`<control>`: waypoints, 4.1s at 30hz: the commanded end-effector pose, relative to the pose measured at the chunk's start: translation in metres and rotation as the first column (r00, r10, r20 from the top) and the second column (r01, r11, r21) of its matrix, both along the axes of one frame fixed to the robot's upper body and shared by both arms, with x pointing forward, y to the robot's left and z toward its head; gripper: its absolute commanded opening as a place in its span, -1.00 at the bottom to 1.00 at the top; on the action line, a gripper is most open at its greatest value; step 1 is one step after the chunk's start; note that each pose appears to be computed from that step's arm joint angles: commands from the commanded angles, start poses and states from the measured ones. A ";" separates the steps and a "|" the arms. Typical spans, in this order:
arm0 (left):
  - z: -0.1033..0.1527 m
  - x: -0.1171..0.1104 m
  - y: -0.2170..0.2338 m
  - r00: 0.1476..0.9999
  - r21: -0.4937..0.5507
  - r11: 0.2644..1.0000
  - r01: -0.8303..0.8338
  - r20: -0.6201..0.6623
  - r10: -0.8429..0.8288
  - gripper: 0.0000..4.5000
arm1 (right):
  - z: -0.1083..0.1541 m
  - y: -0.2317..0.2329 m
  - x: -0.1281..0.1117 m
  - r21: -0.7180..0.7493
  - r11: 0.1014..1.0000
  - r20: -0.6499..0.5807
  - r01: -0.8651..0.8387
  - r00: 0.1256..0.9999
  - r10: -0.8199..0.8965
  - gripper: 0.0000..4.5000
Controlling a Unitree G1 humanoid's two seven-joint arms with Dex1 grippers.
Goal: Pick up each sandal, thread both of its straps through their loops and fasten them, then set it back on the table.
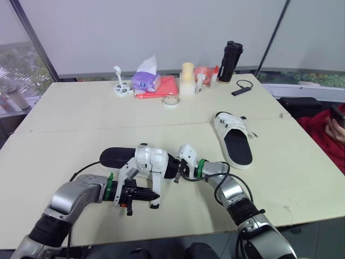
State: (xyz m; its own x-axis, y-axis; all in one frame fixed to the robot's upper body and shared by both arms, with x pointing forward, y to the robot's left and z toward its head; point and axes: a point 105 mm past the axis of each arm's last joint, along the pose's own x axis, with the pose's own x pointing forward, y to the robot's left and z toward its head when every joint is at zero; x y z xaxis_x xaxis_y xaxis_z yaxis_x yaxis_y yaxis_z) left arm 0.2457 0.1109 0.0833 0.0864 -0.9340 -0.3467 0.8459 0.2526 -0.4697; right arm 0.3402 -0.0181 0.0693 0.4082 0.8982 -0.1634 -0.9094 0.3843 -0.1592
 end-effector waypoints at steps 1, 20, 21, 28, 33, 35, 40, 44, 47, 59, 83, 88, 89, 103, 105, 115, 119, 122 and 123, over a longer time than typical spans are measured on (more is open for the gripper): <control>0.035 -0.011 -0.006 0.999 -0.132 0.990 0.052 0.006 -0.052 -0.99 | -0.048 -0.004 -0.012 -0.123 0.992 -0.145 0.006 0.989 -0.024 -1.00; 0.050 0.084 -0.007 0.855 -0.293 0.804 -0.517 -0.222 0.469 -0.99 | -0.050 0.000 -0.015 -0.123 0.992 -0.145 -0.005 0.989 -0.013 -1.00; 0.050 0.084 -0.007 0.854 -0.292 0.804 -0.518 -0.226 0.468 -0.99 | -0.050 0.000 -0.015 -0.123 0.992 -0.145 -0.005 0.989 -0.013 -1.00; 0.059 0.080 -0.007 0.874 -0.317 0.815 -0.485 -0.213 0.437 0.31 | -0.050 -0.001 -0.015 -0.123 0.992 -0.143 -0.006 0.990 -0.012 -1.00; 0.076 0.089 0.000 0.870 -0.358 0.794 -0.492 -0.164 0.465 0.97 | -0.050 0.000 -0.015 -0.125 0.992 -0.143 -0.009 0.990 -0.009 -1.00; 0.083 0.091 0.001 0.874 -0.369 0.794 -0.483 -0.136 0.467 0.97 | -0.050 0.000 -0.015 -0.125 0.992 -0.144 -0.009 0.990 -0.009 -1.00; 0.104 0.102 0.004 0.887 -0.370 0.830 -0.418 0.031 0.461 0.97 | -0.050 0.000 -0.015 -0.126 0.992 -0.144 -0.010 0.989 -0.008 -1.00; 0.109 0.118 0.010 0.871 -0.266 0.898 -0.349 0.261 0.416 0.97 | -0.050 -0.001 -0.014 -0.127 0.992 -0.145 -0.009 0.989 -0.010 -1.00; 0.101 0.129 0.014 0.864 -0.176 0.934 -0.310 0.358 0.354 0.97 | -0.050 -0.001 -0.014 -0.128 0.992 -0.146 -0.008 0.989 -0.011 -1.00; 0.088 0.136 0.001 0.942 -0.134 0.981 -0.140 0.288 0.174 0.38 | -0.051 -0.002 -0.015 -0.123 0.992 -0.147 0.005 0.989 -0.023 -1.00; 0.077 0.152 -0.011 0.939 -0.159 0.961 -0.226 0.225 0.258 -0.99 | -0.052 0.001 -0.017 -0.124 0.992 -0.151 0.000 0.988 -0.019 -1.00; 0.059 0.160 0.006 0.928 -0.082 0.951 -0.298 0.210 0.309 -0.99 | -0.054 -0.001 -0.019 -0.124 0.992 -0.154 0.004 0.988 -0.023 -1.00; 0.056 0.159 0.008 0.930 -0.067 0.953 -0.296 0.208 0.304 -0.99 | -0.054 -0.001 -0.020 -0.124 0.992 -0.154 0.004 0.988 -0.023 -1.00; 0.008 0.146 0.017 0.958 0.342 0.928 -0.149 0.282 0.051 -0.99 | -0.052 0.002 -0.017 -0.117 0.993 -0.146 0.007 0.989 -0.024 -1.00; 0.007 0.147 0.018 0.954 0.362 0.920 -0.151 0.296 0.040 -0.99 | -0.052 0.002 -0.017 -0.118 0.993 -0.145 0.008 0.989 -0.025 -1.00; 0.044 0.163 0.015 0.930 0.107 0.956 -0.274 0.283 0.235 0.76 | -0.054 0.001 -0.020 -0.121 0.993 -0.151 0.005 0.988 -0.023 -1.00; 0.120 0.171 0.025 0.888 -0.293 0.894 -0.340 0.214 0.408 0.99 | -0.053 0.000 -0.019 -0.118 0.993 -0.151 0.010 0.988 -0.028 -1.00; 0.130 0.166 0.053 0.856 -0.352 0.849 -0.395 0.195 0.479 0.99 | -0.040 -0.002 -0.012 -0.054 0.997 -0.138 0.057 0.988 -0.064 -1.00; 0.125 0.161 0.061 0.848 -0.334 0.849 -0.411 0.201 0.490 0.99 | -0.032 -0.003 -0.009 -0.021 0.997 -0.132 0.072 0.988 -0.074 -1.00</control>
State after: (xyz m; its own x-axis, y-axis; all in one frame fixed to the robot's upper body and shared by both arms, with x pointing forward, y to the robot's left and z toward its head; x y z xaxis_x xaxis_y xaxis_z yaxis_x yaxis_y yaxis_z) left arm 0.4115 0.1574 0.2026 0.5468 -0.8371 -0.0169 0.7808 0.5172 -0.3505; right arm 0.3372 -0.0109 0.0699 0.4337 0.8901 -0.1402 -0.8978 0.4135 -0.1518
